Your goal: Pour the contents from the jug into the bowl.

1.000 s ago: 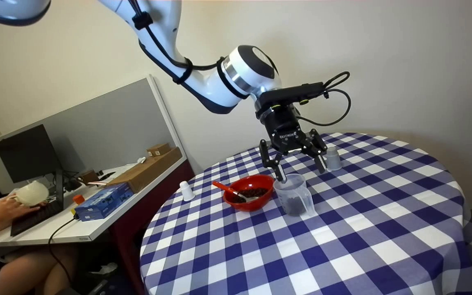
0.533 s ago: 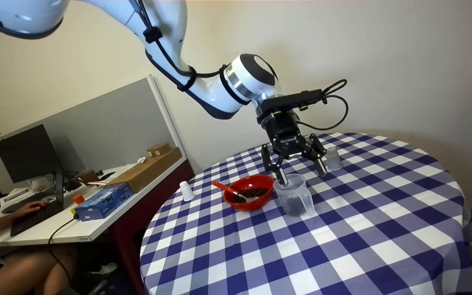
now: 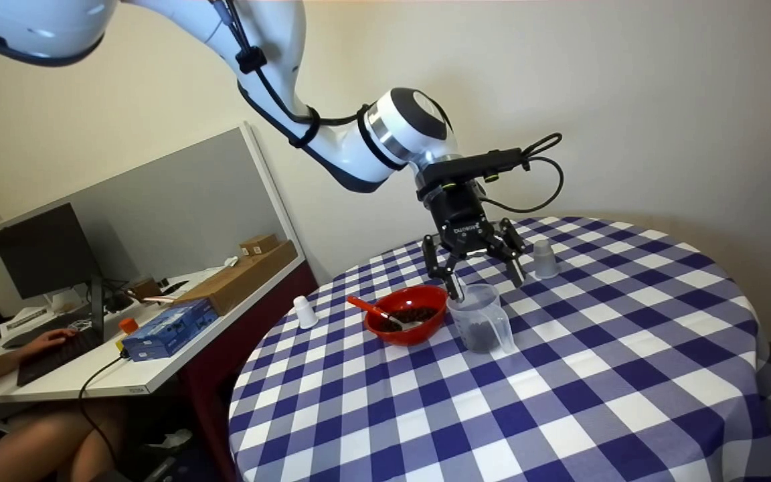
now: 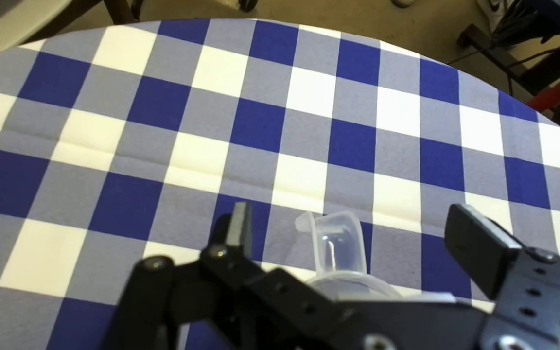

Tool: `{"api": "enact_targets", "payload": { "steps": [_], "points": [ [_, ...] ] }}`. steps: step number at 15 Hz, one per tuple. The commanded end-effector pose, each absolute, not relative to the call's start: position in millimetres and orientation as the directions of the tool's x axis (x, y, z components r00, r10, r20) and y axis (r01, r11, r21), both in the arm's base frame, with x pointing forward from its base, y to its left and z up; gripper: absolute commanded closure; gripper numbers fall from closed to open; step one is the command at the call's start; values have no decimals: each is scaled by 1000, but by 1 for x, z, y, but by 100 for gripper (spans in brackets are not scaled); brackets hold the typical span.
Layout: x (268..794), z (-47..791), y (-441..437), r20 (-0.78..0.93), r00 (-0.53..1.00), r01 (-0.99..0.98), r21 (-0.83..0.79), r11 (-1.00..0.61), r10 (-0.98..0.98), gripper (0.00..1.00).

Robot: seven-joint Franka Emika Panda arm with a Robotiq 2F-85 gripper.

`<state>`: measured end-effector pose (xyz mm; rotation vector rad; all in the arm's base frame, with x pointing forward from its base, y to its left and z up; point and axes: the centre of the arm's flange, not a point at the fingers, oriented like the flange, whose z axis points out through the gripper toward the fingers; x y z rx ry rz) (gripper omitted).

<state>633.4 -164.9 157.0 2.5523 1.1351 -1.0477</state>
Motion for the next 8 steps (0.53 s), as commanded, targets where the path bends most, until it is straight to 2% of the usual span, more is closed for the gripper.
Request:
{"api": "enact_targets", "payload": {
  "steps": [1,8],
  "points": [
    [634,161,-171,-634,494,684,-138,-716,595,0],
    [633,154,-165,-628,503,702,-105,-705,594,0]
  ]
}}
